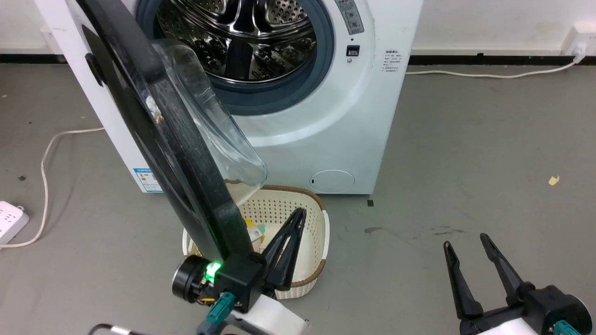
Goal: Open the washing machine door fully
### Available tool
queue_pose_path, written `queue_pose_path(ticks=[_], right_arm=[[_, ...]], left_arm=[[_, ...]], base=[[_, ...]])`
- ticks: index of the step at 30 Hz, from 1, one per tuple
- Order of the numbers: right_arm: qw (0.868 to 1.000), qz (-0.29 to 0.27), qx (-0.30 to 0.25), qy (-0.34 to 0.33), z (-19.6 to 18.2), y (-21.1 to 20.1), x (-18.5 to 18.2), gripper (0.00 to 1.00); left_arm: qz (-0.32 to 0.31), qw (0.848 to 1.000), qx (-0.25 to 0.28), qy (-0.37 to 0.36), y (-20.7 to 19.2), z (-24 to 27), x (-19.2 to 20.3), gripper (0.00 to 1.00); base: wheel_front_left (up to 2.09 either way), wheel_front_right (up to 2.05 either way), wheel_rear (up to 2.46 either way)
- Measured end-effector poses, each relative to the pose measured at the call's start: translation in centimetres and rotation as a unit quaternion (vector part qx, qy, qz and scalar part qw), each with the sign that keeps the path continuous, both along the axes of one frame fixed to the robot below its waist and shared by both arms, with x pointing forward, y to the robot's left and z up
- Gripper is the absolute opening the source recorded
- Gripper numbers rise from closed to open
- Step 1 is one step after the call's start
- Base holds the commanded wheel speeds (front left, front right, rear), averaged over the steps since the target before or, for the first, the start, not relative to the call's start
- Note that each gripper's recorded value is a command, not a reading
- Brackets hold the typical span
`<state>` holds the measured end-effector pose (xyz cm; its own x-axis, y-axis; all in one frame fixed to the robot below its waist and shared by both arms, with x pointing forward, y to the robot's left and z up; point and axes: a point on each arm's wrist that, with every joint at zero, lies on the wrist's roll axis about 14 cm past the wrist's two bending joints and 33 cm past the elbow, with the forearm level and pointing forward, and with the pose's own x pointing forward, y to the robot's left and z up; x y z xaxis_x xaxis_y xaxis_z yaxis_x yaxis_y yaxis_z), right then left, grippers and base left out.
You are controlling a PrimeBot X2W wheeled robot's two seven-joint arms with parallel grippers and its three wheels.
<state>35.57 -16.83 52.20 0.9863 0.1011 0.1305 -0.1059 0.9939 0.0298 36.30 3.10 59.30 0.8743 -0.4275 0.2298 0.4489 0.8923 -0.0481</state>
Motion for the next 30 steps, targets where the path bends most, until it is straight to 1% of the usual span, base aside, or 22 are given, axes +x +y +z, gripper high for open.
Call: queue_pose_path(ticks=[5,9,14,20,26,30], right_arm=[[1.0,-0.002,0.003,0.002,-0.1,-0.1,0.3,1.0],[1.0,-0.001,0.006,0.006,-0.4,-0.1,0.5,1.0],[1.0,0.009,0.007,0.007,-0.5,0.5,0.7,1.0],[0.999,0.034,0.008,0.0,0.0,2.2,1.1,1.0],[0.997,0.073,0.008,-0.002,0.1,4.8,1.5,1.0],[0.995,0.103,0.008,-0.001,0.1,6.8,1.8,1.0]], left_arm=[[0.016,0.997,0.018,0.067,0.5,-4.4,1.0,0.0],[0.034,0.994,0.026,0.097,1.4,-6.7,1.5,0.0],[0.06,0.993,0.021,0.094,2.9,-7.0,1.7,0.0],[0.102,0.991,0.009,0.092,5.5,-6.8,1.1,0.0],[0.141,0.986,0.003,0.093,8.1,-6.9,-0.3,0.0],[0.181,0.979,-0.003,0.094,10.9,-6.9,-1.1,0.0]], base=[[0.0,0.0,0.0],[0.0,0.0,0.0],[0.0,0.0,0.0],[0.0,0.0,0.0],[0.0,0.0,0.0],[0.0,0.0,0.0]])
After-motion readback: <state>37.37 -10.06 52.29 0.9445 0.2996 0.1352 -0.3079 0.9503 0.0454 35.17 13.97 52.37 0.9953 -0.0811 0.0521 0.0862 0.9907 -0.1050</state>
